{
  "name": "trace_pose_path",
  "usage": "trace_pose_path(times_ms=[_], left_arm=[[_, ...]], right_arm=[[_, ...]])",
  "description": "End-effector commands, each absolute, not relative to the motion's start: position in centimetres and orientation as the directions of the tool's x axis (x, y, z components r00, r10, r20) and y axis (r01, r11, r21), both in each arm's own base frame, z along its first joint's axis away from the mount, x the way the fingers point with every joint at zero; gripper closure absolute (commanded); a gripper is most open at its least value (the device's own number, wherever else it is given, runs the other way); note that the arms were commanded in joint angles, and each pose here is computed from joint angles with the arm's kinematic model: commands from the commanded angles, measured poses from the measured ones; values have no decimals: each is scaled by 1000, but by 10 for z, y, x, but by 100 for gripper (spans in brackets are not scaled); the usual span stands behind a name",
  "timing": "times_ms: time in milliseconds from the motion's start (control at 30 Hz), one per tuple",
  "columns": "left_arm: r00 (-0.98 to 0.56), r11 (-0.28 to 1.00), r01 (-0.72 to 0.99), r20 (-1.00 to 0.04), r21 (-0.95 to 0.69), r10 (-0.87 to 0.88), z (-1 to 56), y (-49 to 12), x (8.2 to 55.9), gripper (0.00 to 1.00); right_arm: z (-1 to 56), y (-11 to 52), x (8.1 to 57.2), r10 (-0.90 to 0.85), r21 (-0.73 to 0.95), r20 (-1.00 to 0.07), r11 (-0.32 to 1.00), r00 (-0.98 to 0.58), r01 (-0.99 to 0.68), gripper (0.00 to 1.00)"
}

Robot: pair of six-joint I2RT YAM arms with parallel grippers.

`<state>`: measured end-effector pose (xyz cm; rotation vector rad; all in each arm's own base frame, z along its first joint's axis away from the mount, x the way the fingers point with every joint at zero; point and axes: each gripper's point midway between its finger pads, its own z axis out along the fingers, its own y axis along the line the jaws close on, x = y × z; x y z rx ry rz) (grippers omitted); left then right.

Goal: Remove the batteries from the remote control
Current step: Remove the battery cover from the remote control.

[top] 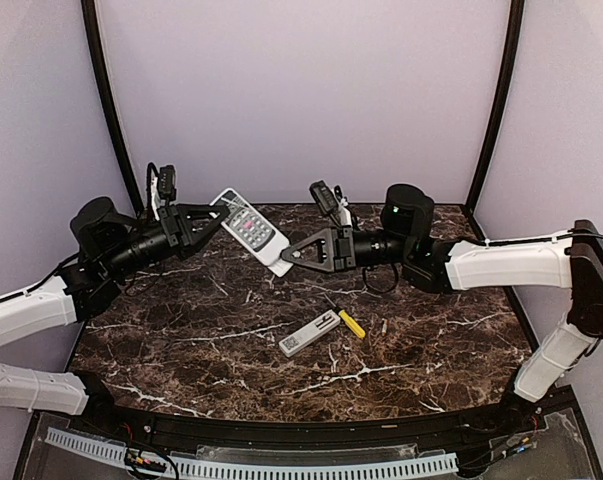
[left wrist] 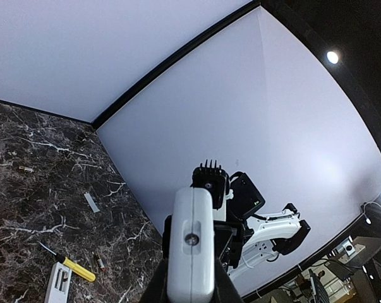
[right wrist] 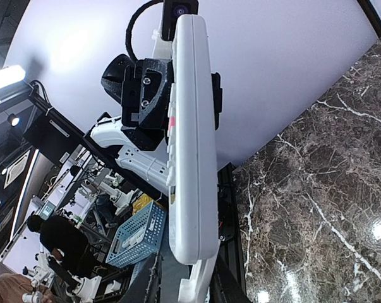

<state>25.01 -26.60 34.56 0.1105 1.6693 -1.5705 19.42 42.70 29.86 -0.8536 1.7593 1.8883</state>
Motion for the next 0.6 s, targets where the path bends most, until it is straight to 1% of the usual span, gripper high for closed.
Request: trace_pose_path(times_ms=[0,133,300,433,567], left_arm=[[-629,253,558,-601,-791,-493,343,-255,254,100],[-632,256,551,-598,-794,-493,341,-254,254,100],[-624,263,550,-599,-793,-502,343,-252,254,100],[-613,270,562,-613,-782,-498,347,-251,252,100],[-588,289,603,-659,-743,-469,355,-249,247,100]], right_arm=[[298,424,192,-107,711,-703,-126,-703,-692,78],[298,424,192,-103,709,-705,-118,-701,-695,90],[294,423,195,-100,712,-703,-92,-705,-696,100],[290,419,202,-74,715,-699,-28,-711,-699,100],[287,408,217,-16,698,-711,111,-703,-708,100]])
